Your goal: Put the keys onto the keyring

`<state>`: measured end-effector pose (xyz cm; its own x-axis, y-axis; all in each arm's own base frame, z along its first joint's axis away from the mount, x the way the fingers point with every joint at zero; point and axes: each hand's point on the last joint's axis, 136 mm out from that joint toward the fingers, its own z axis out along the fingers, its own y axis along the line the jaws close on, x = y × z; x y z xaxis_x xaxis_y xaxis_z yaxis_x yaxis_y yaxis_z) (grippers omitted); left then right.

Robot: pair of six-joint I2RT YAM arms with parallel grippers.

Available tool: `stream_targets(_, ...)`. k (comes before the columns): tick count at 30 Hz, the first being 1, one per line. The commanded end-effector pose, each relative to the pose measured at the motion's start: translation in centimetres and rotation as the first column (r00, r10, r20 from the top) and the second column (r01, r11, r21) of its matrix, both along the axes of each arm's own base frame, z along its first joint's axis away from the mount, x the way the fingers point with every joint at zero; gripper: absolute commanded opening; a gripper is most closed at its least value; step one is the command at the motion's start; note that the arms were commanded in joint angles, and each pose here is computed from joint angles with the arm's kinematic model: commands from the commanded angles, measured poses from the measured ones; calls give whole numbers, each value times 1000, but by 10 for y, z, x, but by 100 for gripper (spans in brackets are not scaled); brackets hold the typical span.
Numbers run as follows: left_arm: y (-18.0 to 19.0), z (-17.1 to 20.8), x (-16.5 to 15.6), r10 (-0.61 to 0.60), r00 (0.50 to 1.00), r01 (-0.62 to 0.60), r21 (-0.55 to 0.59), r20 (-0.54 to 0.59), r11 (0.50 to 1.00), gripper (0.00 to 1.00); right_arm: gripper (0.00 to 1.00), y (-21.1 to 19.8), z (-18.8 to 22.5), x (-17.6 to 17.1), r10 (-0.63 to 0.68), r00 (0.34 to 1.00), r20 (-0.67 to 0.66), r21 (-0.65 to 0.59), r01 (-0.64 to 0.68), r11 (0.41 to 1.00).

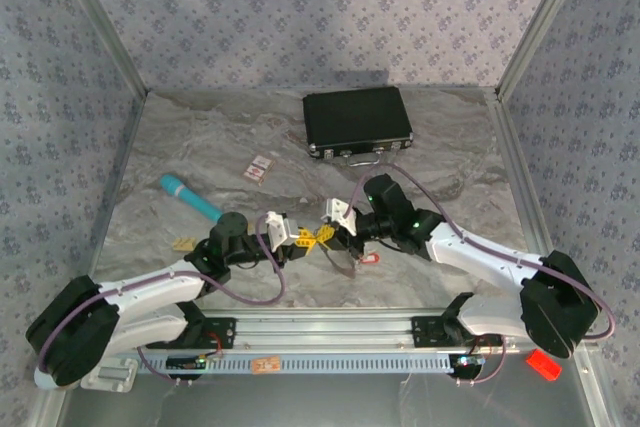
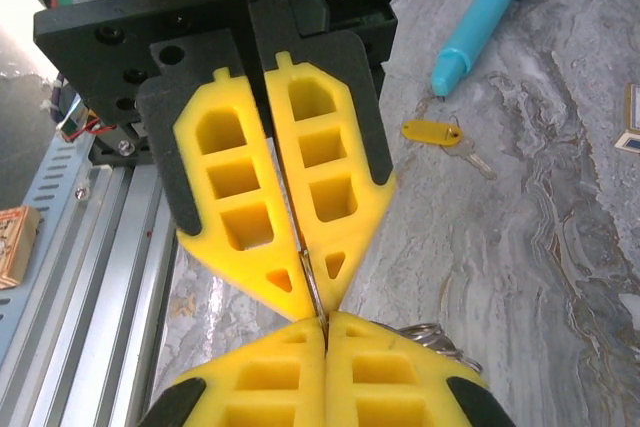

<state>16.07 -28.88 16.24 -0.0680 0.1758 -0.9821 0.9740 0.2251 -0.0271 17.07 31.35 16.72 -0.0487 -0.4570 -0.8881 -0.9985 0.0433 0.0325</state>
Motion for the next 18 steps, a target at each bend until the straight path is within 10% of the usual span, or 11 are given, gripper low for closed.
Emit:
stream_targets(1,-2,17,-2,-14,999,15,-28,52,999,5,0,2,2,-5,36,999,14,-23,-35,999)
stream_targets(4,-2,18,-3,-14,998,16,-27,60,1000,2,0,0,2,-6,30,999,13,-24,-29,999)
stream_targets(9,1,22,-2,-7,997,10,-27,82,1000,0,29,-15,16,-1,-35,999,34,32,34,999)
stream_targets(18,3,28,6,38,993,-38,-2,116,999,0,31,-56,40,33,-353,922,158,116,338,934)
